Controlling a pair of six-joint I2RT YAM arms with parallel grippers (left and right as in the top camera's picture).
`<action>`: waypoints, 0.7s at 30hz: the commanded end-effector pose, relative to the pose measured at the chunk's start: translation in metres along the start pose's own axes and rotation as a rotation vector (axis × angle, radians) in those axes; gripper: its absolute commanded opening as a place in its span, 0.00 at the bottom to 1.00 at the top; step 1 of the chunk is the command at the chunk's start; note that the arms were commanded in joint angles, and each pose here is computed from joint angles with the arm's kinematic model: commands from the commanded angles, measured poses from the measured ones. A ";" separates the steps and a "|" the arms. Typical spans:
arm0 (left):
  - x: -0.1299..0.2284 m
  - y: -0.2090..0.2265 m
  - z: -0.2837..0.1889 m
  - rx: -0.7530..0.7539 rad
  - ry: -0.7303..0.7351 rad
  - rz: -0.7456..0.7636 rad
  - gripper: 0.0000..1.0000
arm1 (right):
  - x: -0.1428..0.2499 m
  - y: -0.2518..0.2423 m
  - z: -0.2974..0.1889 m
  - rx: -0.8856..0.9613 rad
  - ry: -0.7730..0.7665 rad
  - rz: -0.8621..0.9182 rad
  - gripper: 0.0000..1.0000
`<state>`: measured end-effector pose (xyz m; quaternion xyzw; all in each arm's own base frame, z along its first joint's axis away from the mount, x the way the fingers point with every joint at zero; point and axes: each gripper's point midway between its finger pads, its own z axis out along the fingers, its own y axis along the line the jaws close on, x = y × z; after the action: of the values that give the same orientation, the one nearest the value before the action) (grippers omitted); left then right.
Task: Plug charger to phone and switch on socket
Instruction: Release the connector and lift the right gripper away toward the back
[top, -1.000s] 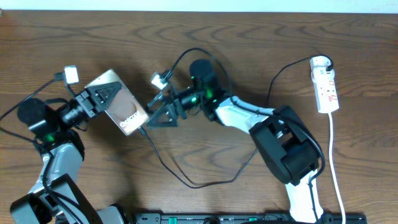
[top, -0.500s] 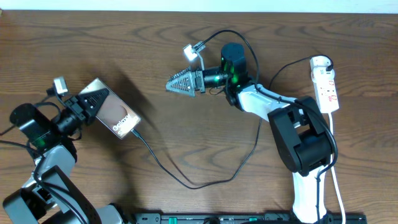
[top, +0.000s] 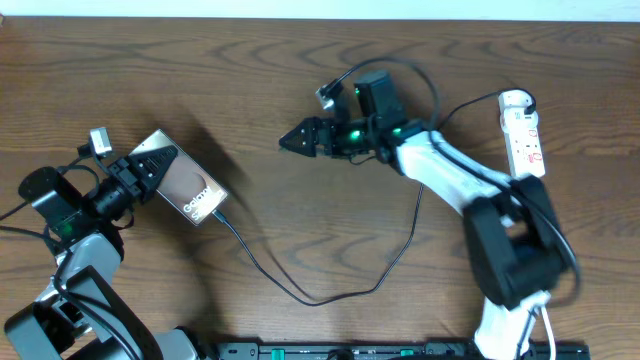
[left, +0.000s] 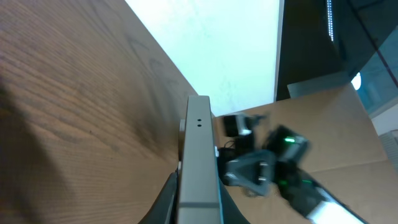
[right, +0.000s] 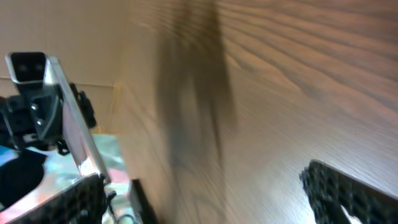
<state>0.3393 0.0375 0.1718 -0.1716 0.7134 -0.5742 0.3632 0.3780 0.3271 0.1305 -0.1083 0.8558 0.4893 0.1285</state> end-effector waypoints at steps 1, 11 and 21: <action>0.000 -0.001 0.000 0.000 0.003 0.015 0.07 | -0.027 0.014 -0.050 0.202 -0.161 -0.140 0.99; 0.027 0.079 -0.008 -0.348 -0.061 -0.176 0.08 | 0.000 0.023 -0.137 0.534 -0.250 -0.091 0.99; 0.054 0.124 -0.016 -0.649 -0.050 -0.273 0.08 | 0.004 0.027 -0.142 0.537 -0.251 -0.085 0.99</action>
<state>0.3109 0.0418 0.0450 -0.3860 0.8045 -0.3939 0.2205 0.3487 0.2194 0.2133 -0.0424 0.9287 0.2566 0.2644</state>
